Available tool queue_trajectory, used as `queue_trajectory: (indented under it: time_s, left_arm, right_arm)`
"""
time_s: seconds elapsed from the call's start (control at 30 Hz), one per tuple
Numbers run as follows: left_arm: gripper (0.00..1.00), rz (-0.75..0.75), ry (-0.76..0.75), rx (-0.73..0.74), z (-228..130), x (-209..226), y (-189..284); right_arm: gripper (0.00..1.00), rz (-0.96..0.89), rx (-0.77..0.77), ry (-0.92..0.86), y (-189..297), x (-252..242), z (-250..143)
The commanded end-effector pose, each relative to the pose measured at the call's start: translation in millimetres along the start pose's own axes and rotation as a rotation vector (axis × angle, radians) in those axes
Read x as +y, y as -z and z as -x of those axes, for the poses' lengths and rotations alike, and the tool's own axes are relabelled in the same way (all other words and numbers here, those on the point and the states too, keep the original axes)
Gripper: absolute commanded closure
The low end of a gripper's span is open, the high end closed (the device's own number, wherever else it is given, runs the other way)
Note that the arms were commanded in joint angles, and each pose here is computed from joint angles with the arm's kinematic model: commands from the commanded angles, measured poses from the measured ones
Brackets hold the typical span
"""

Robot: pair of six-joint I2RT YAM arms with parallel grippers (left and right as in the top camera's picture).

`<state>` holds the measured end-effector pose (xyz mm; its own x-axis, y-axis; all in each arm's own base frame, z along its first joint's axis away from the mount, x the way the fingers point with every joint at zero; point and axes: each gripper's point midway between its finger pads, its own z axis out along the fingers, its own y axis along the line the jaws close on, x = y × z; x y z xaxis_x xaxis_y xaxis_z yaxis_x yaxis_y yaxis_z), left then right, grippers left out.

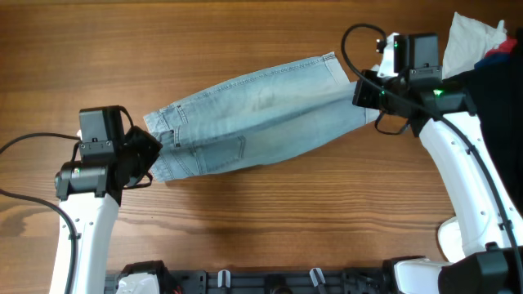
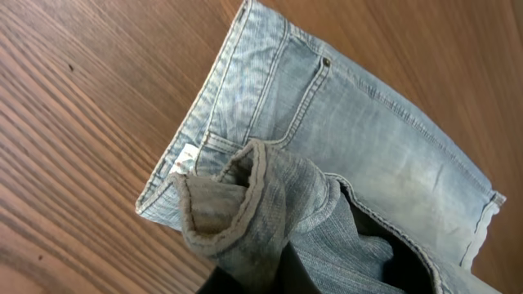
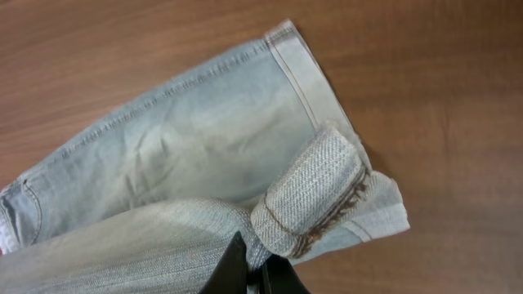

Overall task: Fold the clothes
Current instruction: 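Lift and fold the shorts upward in half with both grippers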

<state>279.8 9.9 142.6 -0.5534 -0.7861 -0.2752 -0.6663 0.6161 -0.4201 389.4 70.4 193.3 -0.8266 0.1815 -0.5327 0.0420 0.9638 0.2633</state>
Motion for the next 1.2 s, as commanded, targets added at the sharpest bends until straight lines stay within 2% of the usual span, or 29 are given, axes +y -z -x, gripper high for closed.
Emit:
queue_trajectory:
  time_s: [0.0,0.2,0.4,0.8,0.87,0.9,0.93,0.97,1.0,1.03,1.17]
  left_arm:
    - [0.96,0.067,0.006,-0.126,28,12,6]
    - [0.96,0.091,0.007,-0.151,36,14,0]
    - [0.96,0.154,0.008,-0.106,38,19,-35]
    - [0.96,0.108,0.007,-0.15,61,2,-74]
    - [0.96,0.112,0.007,-0.146,61,2,-78]
    - [0.87,0.108,0.007,-0.149,62,1,-80]
    - [0.73,0.103,0.007,-0.154,64,0,-82]
    - [0.51,0.095,0.007,-0.161,66,-2,-83]
    - [0.37,0.09,0.006,-0.167,68,-4,-83]
    - [0.25,0.083,0.006,-0.173,69,-5,-83]
    - [0.19,0.1,0.007,-0.156,65,-1,-84]
  right_arm:
    - [0.96,-0.088,-0.045,0.033,-9,-11,18]
    - [0.96,-0.099,-0.001,0.032,-44,-16,14]
    - [0.96,-0.081,-0.038,0.037,-69,-12,25]
    - [0.95,-0.005,-0.076,0.05,-109,4,35]
    - [0.92,-0.001,-0.088,0.034,-115,4,38]
    - [0.81,0.005,-0.091,0.029,-118,4,39]
    - [0.56,0.015,-0.093,0.031,-120,6,39]
    - [0.25,0.024,-0.096,0.032,-123,7,40]
    - [0.05,0.03,-0.098,0.033,-124,8,41]
    - [0.0,0.03,-0.098,0.033,-125,8,41]
    - [0.0,0.008,-0.058,0.029,-125,3,31]
